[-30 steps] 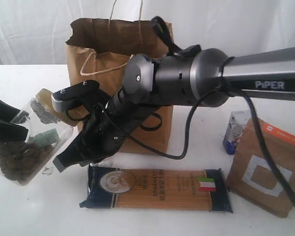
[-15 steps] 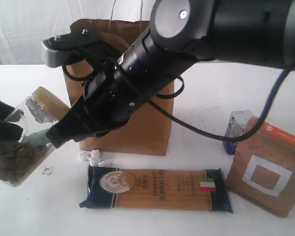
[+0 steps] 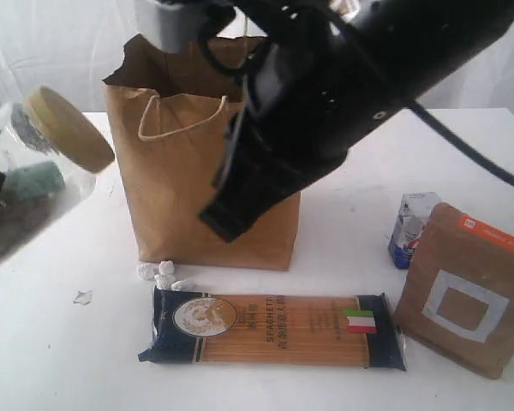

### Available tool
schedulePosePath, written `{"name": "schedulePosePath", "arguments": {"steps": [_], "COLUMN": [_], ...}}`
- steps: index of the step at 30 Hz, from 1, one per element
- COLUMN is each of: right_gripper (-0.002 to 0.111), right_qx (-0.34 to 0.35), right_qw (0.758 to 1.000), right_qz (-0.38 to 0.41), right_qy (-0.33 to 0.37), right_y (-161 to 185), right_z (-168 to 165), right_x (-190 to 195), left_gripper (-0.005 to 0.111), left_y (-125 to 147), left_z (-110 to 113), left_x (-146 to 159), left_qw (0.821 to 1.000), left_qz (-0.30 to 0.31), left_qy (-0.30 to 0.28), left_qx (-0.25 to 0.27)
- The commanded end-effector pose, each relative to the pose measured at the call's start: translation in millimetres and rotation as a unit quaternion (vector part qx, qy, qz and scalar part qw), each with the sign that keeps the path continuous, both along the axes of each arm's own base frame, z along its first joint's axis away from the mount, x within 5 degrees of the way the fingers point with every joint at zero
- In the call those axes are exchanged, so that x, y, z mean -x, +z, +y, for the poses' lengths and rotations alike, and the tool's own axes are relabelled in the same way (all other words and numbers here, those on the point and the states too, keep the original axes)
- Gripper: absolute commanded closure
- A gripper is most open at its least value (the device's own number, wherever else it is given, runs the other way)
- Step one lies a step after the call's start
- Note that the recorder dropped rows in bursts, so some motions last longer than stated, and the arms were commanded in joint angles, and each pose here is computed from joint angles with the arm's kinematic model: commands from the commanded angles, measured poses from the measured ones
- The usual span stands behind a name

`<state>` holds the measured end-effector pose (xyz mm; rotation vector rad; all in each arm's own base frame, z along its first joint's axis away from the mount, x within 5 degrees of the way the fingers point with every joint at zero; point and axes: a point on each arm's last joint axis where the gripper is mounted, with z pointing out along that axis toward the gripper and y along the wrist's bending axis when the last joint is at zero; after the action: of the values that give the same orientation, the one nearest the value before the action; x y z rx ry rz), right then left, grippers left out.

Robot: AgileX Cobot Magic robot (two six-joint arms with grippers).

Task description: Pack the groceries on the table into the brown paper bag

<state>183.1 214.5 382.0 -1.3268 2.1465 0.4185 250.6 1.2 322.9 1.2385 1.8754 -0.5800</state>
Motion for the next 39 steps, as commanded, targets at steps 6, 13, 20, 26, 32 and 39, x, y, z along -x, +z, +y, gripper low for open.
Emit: {"name": "schedulePosePath", "arguments": {"steps": [6,13,20,26,32,39], "right_gripper": [0.108,0.108,0.108,0.108,0.108,0.108], "right_qx": [0.223,0.219,0.2,0.184,0.171,0.149], "right_qw": [0.943,0.943,0.948,0.954,0.953,0.96], "right_qz": [-0.154,-0.141,-0.12,-0.099,-0.09,-0.058], "right_qy": [-0.195,-0.209,-0.217,-0.215,-0.236,-0.228], "right_y": [10.7,9.7,7.9,6.0,5.9,3.3], "right_z": [-62.8,-68.3,-65.8,-62.8,-62.6,-57.8], "right_x": [-27.4,-31.0,-29.0,-26.4,-26.3,-22.1], "left_gripper": [0.107,0.107,0.107,0.107,0.107,0.107], "left_y": [122.2,138.5,102.8,74.7,60.7,79.7], "left_z": [-6.2,-10.2,-39.2,-82.1,-109.4,-118.2], "left_x": [10.6,-14.6,-45.6,-63.8,-73.2,-84.3], "left_qw": [0.969,0.903,0.909,0.907,0.912,0.902], "left_qz": [-0.183,-0.281,-0.229,-0.197,-0.19,-0.252], "left_qy": [0.003,-0.024,-0.065,-0.122,-0.127,-0.137], "left_qx": [0.167,0.324,0.343,0.352,0.341,0.322]}}
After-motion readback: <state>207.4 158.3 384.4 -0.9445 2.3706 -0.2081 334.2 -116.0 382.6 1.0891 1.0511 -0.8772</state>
